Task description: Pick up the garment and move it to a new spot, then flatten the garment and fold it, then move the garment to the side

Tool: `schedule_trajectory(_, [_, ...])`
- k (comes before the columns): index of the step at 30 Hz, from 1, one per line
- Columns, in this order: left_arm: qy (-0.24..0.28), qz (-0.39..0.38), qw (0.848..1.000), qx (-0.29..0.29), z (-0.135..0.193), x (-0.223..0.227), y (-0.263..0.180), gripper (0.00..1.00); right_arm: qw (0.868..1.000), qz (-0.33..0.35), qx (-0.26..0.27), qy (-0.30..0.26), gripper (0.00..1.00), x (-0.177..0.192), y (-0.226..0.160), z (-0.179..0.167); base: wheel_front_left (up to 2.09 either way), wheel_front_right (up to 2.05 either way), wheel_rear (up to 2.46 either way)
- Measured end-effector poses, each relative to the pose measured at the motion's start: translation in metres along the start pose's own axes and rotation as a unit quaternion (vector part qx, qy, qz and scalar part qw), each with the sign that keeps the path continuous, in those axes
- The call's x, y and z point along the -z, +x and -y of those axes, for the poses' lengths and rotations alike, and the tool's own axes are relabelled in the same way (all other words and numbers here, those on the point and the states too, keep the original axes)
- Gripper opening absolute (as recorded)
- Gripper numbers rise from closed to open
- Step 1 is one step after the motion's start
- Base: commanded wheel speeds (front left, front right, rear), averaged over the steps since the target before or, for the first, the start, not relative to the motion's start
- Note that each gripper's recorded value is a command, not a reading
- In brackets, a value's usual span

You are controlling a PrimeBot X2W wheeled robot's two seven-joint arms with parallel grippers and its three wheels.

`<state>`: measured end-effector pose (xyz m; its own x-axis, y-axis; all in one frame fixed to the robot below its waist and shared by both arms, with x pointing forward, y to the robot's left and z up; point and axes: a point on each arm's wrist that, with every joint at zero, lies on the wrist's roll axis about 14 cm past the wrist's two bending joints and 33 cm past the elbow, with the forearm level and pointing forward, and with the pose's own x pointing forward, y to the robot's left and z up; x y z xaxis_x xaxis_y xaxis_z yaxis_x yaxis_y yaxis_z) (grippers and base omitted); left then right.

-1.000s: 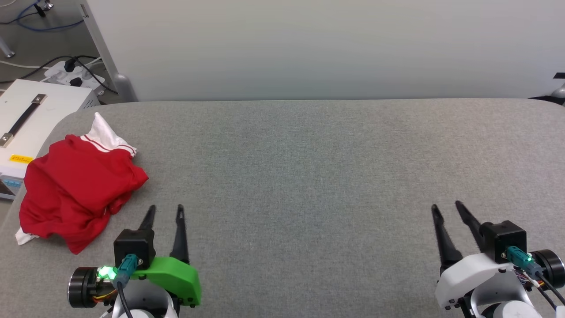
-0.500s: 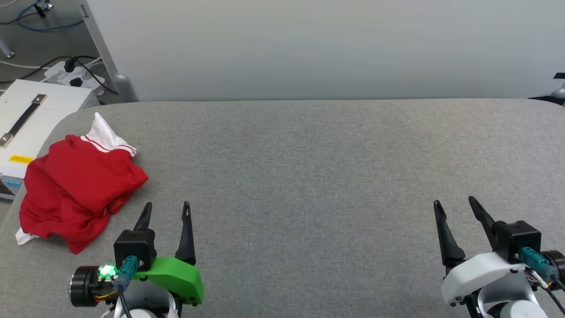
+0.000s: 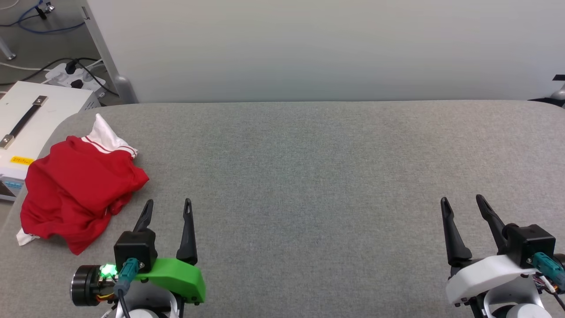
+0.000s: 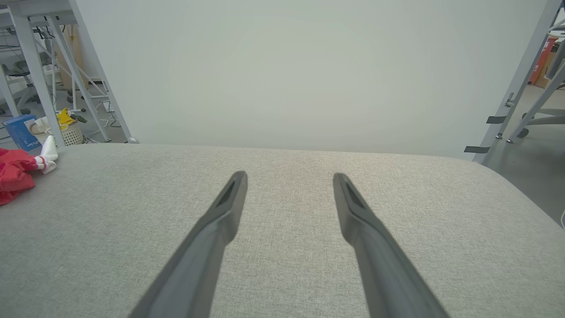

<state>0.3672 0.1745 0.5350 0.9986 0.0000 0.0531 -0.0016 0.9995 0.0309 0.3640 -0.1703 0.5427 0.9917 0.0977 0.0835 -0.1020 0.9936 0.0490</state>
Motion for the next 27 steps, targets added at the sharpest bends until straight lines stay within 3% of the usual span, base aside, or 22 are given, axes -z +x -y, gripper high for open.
schedule_trajectory(27, [-0.008,0.024,1.0,0.007,0.0069,-0.0048,-0.0054,1.0,1.0,0.02,0.002,0.024,1.0,-0.0019,-0.0073,0.0001,0.0,0.0,0.0])
